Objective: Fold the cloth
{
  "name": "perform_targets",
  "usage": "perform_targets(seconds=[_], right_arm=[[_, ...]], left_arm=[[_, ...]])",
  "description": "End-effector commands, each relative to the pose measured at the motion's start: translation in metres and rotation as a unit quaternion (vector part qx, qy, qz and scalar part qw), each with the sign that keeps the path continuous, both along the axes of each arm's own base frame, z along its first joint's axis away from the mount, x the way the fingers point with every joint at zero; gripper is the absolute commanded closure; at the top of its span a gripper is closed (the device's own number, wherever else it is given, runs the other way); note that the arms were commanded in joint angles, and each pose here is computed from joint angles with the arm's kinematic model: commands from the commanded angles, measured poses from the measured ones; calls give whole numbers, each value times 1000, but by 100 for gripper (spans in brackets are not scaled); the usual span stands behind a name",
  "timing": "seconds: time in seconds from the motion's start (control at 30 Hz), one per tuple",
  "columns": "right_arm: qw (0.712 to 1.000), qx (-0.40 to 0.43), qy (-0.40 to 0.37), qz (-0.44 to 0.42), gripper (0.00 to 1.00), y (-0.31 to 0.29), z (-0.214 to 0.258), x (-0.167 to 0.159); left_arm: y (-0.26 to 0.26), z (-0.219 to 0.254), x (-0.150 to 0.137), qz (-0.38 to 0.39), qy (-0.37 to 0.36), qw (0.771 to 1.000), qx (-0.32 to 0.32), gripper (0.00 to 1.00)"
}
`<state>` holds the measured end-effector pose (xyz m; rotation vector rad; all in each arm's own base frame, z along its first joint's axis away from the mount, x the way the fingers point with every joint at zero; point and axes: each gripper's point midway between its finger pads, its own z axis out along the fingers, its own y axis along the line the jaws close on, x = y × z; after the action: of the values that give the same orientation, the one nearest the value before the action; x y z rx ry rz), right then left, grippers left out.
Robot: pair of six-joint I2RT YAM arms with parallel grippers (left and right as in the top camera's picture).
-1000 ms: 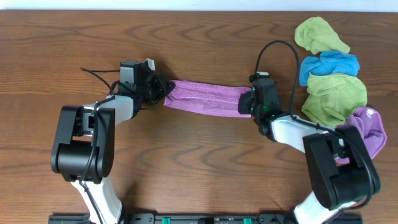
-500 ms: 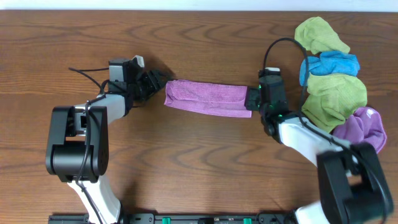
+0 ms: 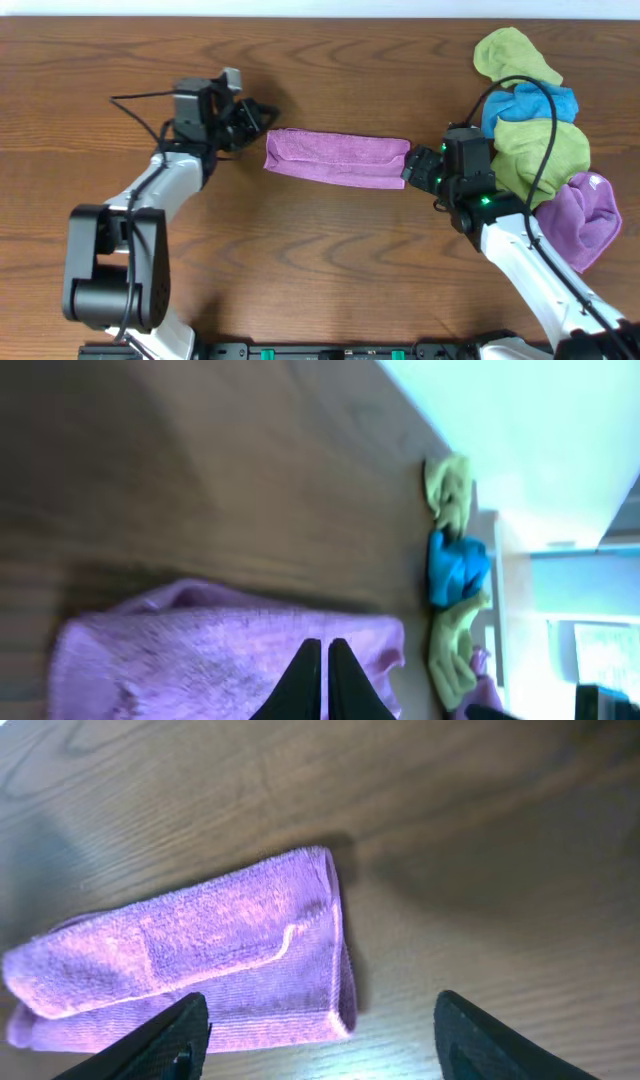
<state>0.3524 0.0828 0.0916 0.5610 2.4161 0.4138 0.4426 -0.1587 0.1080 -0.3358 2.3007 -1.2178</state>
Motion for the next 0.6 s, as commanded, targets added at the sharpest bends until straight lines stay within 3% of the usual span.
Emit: perform_targets(seconds=[0.0, 0.4, 0.57], right_arm=[[996, 67, 42, -28, 25, 11, -16, -2], [988, 123, 89, -16, 20, 31, -56, 4], [989, 116, 87, -40, 20, 23, -57, 7]], left_arm=[[-10, -26, 0, 3, 30, 999, 18, 94], [-5, -78, -14, 2, 74, 983, 170, 94], [-17, -98, -22, -14, 88, 978, 189, 94]])
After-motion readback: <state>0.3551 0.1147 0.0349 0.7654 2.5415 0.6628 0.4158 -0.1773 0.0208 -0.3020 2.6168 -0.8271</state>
